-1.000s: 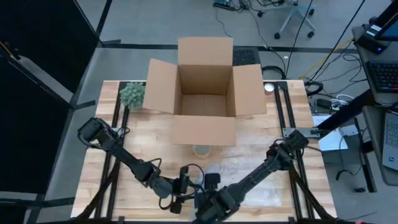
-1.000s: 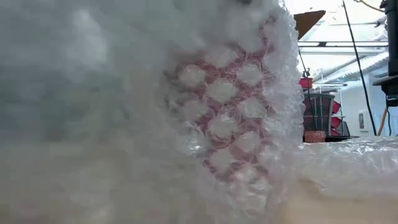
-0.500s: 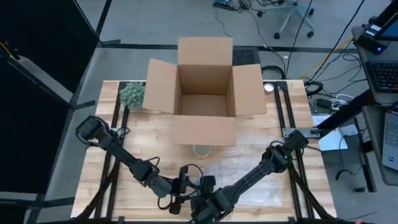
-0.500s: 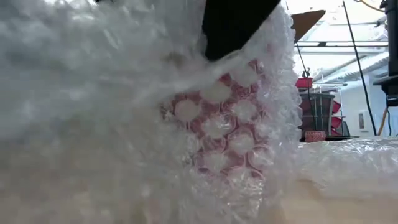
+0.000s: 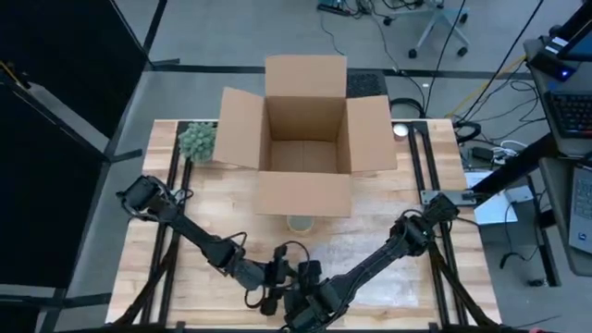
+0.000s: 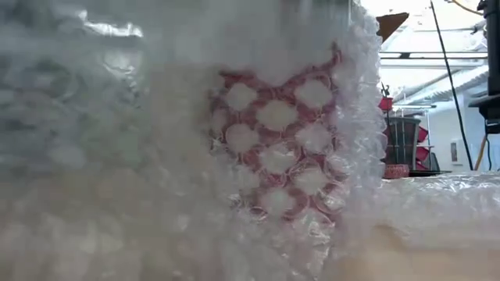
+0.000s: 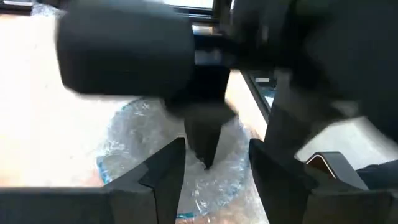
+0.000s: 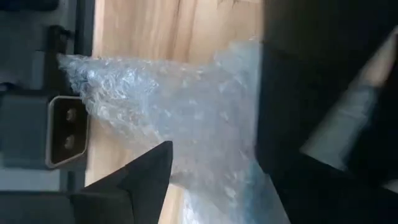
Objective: Wrap mug
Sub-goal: Wrap the red patterned mug with bubble wrap
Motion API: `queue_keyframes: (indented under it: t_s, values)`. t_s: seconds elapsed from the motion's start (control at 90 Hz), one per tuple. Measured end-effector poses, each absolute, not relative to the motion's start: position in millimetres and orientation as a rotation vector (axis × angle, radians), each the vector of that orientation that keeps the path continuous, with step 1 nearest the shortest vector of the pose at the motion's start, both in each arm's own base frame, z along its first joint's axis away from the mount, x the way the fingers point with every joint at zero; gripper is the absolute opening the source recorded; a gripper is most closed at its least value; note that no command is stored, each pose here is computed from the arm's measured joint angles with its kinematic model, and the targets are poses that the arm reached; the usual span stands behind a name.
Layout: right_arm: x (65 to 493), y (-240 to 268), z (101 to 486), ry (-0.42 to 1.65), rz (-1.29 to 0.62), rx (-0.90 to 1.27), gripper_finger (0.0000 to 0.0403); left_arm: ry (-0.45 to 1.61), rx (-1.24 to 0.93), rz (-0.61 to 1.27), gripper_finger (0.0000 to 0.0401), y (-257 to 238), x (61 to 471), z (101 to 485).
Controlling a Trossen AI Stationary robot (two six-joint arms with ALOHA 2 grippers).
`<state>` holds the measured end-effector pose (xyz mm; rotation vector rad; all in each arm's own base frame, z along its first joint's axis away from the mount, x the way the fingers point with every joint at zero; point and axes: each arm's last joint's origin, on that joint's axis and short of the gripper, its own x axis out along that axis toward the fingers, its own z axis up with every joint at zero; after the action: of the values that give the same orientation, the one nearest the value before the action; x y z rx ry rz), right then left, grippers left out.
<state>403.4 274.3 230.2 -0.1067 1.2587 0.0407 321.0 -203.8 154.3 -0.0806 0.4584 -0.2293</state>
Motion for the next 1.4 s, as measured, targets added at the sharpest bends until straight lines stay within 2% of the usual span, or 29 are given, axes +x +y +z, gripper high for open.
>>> queue_keyframes:
  t_s: [0.144,0.289,0.5,0.767,1.067,1.244,1.4]
  values:
    - [386,267,270,1.231,0.038,-0.084,0.0242,0.462,-0.076,-0.232,0.0167,-204,321,154]
    - [380,257,289,1.155,-0.049,-0.131,0.0242,0.463,-0.075,-0.234,0.0167,-204,321,154]
    - [397,234,276,1.144,-0.168,-0.187,0.0242,0.452,-0.084,-0.238,0.0167,-204,321,154]
    - [400,238,236,1.252,-0.053,-0.141,0.0242,0.451,-0.083,-0.241,0.0167,-205,321,154]
    - [405,235,227,1.228,-0.031,-0.121,0.0242,0.451,-0.084,-0.242,0.0167,-205,320,154]
    - [402,231,241,1.236,-0.04,-0.108,0.0242,0.451,-0.084,-0.242,0.0167,-205,320,154]
    - [388,230,285,1.148,-0.022,-0.083,0.0242,0.452,-0.082,-0.242,0.0167,-204,320,154]
